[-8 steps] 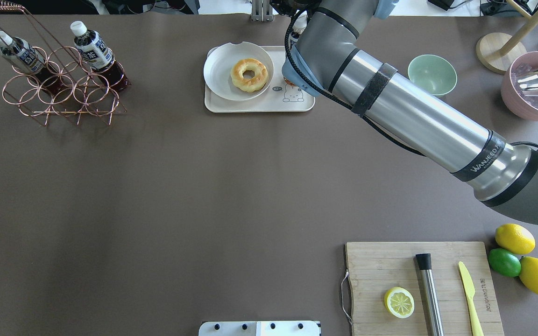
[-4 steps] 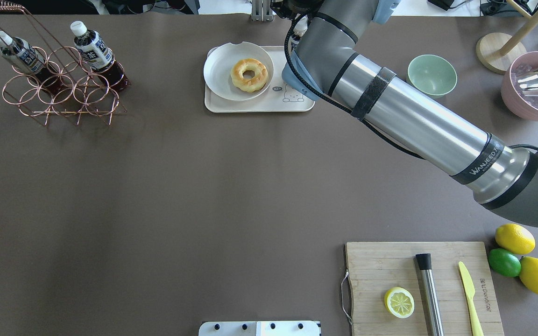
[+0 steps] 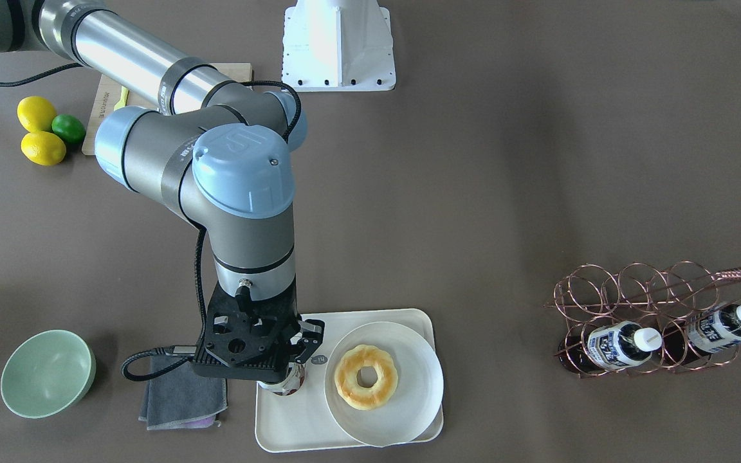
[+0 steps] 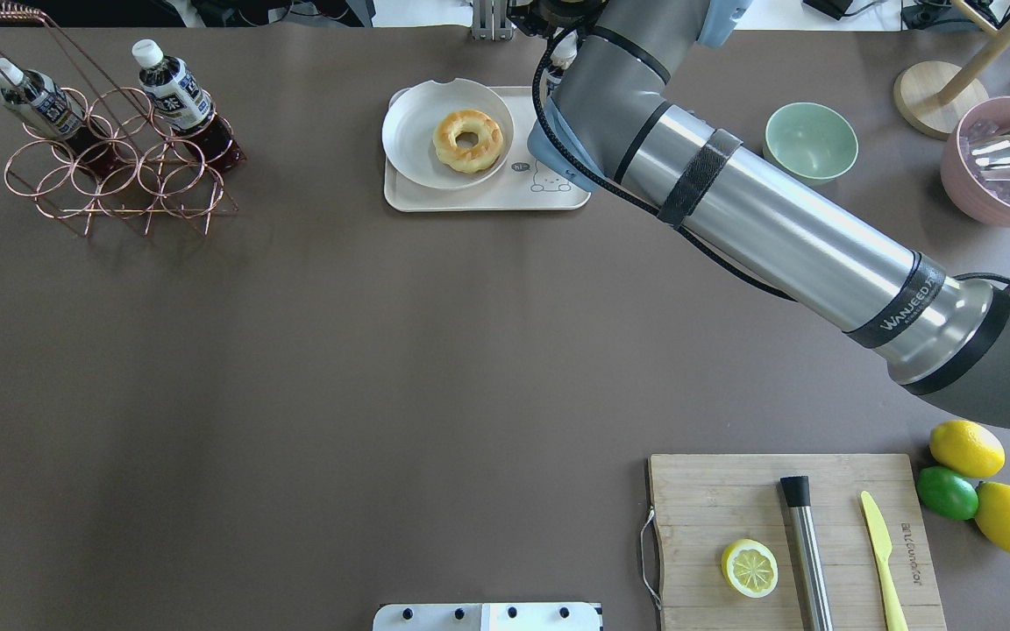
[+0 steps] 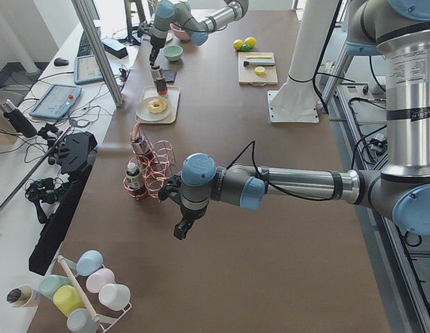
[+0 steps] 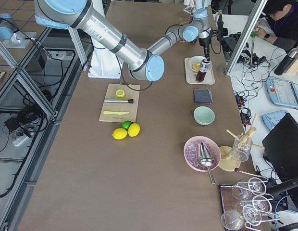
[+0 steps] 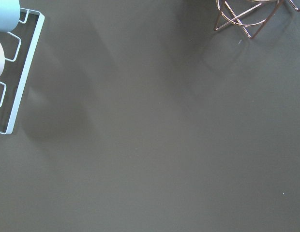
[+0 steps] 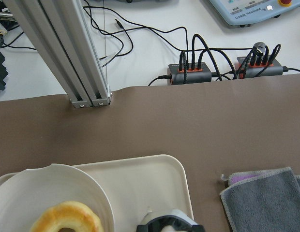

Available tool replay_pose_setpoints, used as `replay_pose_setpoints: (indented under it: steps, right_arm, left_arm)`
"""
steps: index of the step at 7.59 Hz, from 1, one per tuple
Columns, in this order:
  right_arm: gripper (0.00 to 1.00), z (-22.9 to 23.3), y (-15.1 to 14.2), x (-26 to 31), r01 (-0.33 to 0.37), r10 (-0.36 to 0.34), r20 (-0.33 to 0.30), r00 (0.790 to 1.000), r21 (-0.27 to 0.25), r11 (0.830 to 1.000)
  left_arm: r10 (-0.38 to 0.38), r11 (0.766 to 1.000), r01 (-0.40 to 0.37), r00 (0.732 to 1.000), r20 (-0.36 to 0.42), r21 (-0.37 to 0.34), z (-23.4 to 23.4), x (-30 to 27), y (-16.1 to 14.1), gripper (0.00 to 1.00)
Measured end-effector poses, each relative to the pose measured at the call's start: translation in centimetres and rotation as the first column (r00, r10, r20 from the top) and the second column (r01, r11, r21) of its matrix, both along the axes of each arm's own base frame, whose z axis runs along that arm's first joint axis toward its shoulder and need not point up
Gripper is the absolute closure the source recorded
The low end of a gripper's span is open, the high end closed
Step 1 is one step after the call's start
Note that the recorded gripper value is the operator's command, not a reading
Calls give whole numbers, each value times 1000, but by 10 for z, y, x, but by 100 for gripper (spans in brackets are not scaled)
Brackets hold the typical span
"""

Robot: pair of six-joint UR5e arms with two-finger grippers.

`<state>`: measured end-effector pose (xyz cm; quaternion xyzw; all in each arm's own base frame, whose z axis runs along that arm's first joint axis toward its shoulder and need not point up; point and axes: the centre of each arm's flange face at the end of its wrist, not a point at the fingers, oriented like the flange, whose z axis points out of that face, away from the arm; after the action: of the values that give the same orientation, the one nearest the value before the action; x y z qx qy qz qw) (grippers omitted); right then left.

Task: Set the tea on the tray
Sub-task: 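Carry the bottle onto the tray beside the plate and lower it, then release the bottle and withdraw the right arm to rest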

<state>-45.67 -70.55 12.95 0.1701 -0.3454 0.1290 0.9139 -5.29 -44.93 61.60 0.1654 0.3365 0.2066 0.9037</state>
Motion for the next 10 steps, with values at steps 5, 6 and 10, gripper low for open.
replay_pose_setpoints:
  steps: [5, 6, 10]
  right_arm:
    - [0, -7, 0, 5, 11, -12, 16, 1000, 36, 999]
    - [0, -13, -2, 16, 17, -18, 38, 999, 32, 999]
    - [0, 20, 32, 112, 82, -80, 105, 991, -16, 997]
  left_arm:
    - [0, 1000, 0, 1000, 0, -2, 1, 0, 0, 0]
    - [0, 1000, 0, 1000, 0, -3, 2, 0, 0, 0]
    - [-1, 1000, 1, 1000, 0, -4, 2, -1, 1, 0]
